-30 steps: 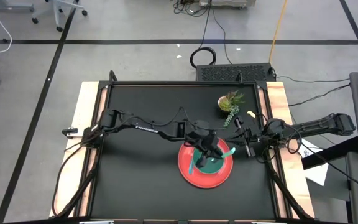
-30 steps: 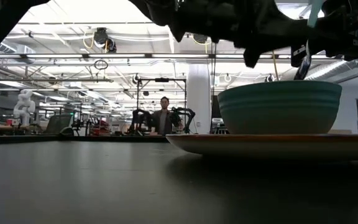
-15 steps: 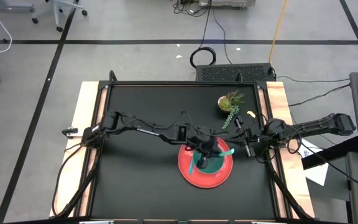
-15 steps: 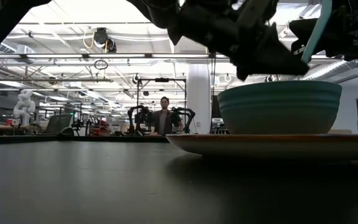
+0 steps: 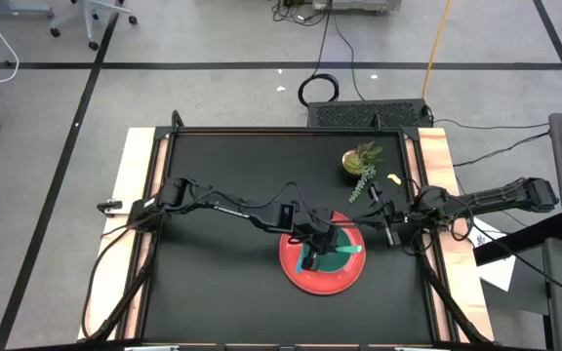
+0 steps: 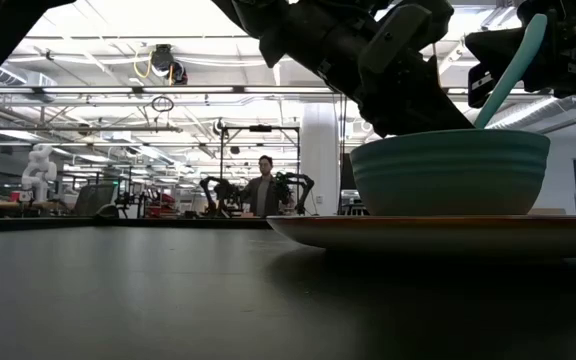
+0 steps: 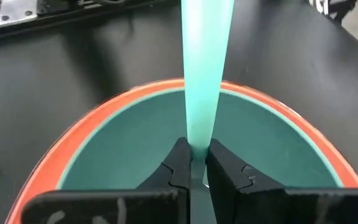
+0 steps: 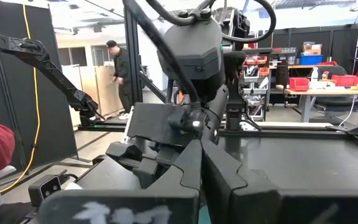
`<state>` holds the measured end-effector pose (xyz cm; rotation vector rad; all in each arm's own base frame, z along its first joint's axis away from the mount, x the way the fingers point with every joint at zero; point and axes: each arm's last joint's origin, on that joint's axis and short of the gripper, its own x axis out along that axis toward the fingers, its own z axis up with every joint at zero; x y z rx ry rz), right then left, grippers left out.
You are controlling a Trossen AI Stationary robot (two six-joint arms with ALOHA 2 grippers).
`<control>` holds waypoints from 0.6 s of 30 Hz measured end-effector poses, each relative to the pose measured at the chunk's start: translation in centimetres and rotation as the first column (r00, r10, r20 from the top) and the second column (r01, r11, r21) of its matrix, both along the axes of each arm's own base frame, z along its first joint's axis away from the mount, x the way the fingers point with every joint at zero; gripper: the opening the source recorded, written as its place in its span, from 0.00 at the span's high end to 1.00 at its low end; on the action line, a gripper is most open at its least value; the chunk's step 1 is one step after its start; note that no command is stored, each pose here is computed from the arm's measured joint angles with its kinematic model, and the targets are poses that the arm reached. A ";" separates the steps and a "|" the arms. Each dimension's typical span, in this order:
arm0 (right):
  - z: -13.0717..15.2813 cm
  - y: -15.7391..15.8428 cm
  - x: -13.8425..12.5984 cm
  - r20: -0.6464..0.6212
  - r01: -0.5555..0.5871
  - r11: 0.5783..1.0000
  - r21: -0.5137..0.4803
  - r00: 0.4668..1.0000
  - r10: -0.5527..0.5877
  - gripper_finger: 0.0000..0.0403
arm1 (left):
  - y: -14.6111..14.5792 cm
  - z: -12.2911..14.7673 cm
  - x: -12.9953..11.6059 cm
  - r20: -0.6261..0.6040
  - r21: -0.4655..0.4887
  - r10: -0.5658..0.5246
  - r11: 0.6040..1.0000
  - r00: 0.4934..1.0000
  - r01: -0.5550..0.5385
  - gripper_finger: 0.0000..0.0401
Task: Set table place
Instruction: Put the blue spoon into the green bowl
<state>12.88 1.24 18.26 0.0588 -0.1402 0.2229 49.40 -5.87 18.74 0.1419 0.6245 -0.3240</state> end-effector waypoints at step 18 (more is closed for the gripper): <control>0.0 0.0 0.0 0.001 0.000 1.000 0.000 1.000 0.000 1.00 | -0.1 -0.6 -0.5 -0.075 0.049 -0.015 0.999 0.997 0.019 0.93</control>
